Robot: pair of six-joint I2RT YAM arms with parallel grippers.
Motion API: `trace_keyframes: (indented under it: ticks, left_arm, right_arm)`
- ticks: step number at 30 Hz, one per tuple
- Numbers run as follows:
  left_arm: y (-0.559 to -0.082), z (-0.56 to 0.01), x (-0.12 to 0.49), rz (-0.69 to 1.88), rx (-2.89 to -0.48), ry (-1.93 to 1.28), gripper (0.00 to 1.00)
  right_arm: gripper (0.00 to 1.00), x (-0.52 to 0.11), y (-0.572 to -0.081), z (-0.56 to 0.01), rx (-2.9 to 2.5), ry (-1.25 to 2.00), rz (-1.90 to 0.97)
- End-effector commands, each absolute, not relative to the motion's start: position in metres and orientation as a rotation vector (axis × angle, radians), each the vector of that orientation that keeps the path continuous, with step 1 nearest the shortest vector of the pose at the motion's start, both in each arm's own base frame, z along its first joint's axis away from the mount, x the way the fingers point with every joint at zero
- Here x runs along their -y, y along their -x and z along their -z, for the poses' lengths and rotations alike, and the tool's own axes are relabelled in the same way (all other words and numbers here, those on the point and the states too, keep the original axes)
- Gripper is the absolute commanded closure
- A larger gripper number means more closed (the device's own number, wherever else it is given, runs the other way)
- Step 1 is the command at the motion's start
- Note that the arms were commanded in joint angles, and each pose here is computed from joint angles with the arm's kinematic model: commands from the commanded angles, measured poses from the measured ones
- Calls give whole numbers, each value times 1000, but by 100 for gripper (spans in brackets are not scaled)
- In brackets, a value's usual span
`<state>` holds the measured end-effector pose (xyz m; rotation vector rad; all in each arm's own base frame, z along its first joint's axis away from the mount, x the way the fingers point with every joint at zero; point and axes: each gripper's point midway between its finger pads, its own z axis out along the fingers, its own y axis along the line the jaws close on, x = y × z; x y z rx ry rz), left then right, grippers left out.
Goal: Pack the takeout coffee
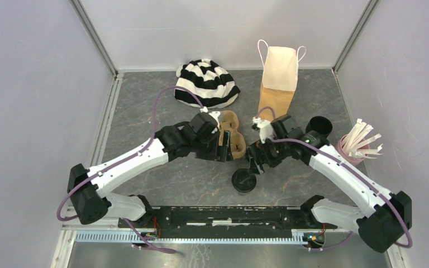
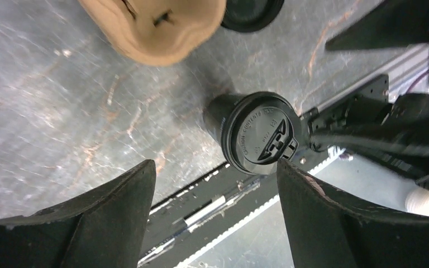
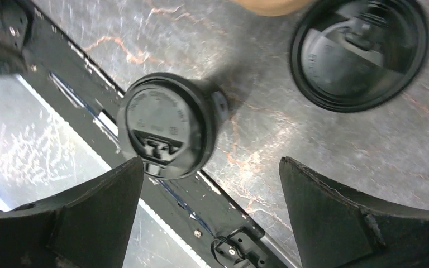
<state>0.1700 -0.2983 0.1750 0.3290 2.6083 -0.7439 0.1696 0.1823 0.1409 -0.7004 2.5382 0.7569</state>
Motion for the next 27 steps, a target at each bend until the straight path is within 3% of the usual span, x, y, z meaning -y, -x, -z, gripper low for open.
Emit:
trace_keyframes:
  ticks: [1,11,23,27]
  left_arm:
    - [-197,-217,277,672,-2410,-367,14]
    - [-221,-307,220,593,-2050,-186,10]
    - [-199,-336,200,662,-1978,-212,9]
    - [-191,-340,188,637,-1969,-238,8]
  right_arm:
    - [2,-198,-161,-143,-2531,877,-627]
    - [2,-245,-144,-142,-2522,985,-424]
    - [2,-255,-139,-117,-2594,907,-144]
    - [2,-265,-137,-132,-2562,888,-150]
